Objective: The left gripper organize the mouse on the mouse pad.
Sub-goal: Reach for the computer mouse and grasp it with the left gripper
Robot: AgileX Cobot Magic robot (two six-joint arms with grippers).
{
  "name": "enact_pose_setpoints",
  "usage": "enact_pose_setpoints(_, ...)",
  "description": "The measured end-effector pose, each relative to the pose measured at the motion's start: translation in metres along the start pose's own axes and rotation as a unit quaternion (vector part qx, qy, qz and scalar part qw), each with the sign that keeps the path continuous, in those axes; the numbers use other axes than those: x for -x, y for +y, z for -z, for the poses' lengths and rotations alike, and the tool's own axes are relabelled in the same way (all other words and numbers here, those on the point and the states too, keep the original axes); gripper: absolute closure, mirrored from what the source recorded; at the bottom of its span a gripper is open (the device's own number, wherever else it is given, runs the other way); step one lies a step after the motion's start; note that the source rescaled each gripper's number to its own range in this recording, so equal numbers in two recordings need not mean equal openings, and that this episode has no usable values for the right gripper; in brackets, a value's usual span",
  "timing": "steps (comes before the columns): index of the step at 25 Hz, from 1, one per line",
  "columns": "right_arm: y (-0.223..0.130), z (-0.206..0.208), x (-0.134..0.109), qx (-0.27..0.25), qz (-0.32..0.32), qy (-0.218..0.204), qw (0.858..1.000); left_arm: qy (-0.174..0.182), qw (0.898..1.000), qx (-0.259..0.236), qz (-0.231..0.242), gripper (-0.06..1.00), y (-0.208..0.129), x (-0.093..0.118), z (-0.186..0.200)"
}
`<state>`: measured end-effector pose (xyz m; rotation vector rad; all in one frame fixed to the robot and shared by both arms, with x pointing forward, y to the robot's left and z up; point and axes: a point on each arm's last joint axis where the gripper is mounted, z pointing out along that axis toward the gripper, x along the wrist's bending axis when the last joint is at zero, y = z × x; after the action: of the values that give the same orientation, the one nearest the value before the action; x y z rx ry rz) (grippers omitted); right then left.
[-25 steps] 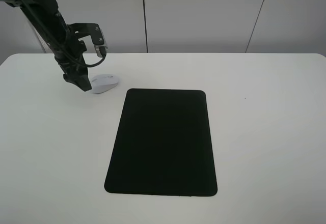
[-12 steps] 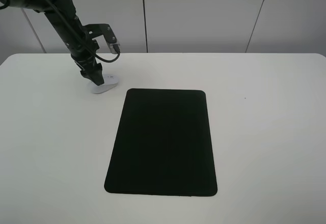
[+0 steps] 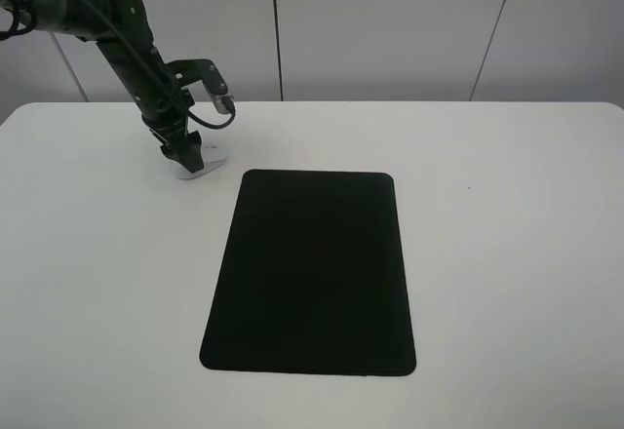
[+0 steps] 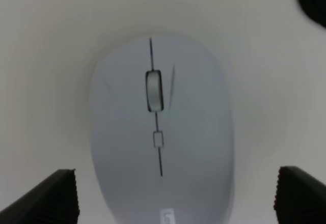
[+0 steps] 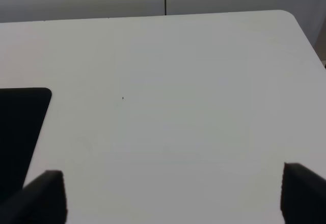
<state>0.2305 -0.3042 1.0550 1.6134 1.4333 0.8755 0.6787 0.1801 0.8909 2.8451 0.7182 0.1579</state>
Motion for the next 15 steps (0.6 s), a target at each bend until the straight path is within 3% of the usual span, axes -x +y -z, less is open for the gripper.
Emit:
enact_pose_setpoints(9, 0.0, 0.0, 0.0, 0.0, 0.0, 0.0, 1.0, 0.014, 1.0, 0.01, 0.001, -0.06, 0.002, -0.003, -0.001)
enact_pose_setpoints(15, 0.0, 0.0, 0.0, 0.0, 0.0, 0.0, 1.0, 0.004, 1.0, 0.001, 0.002, -0.06, -0.001, -0.002, -0.013)
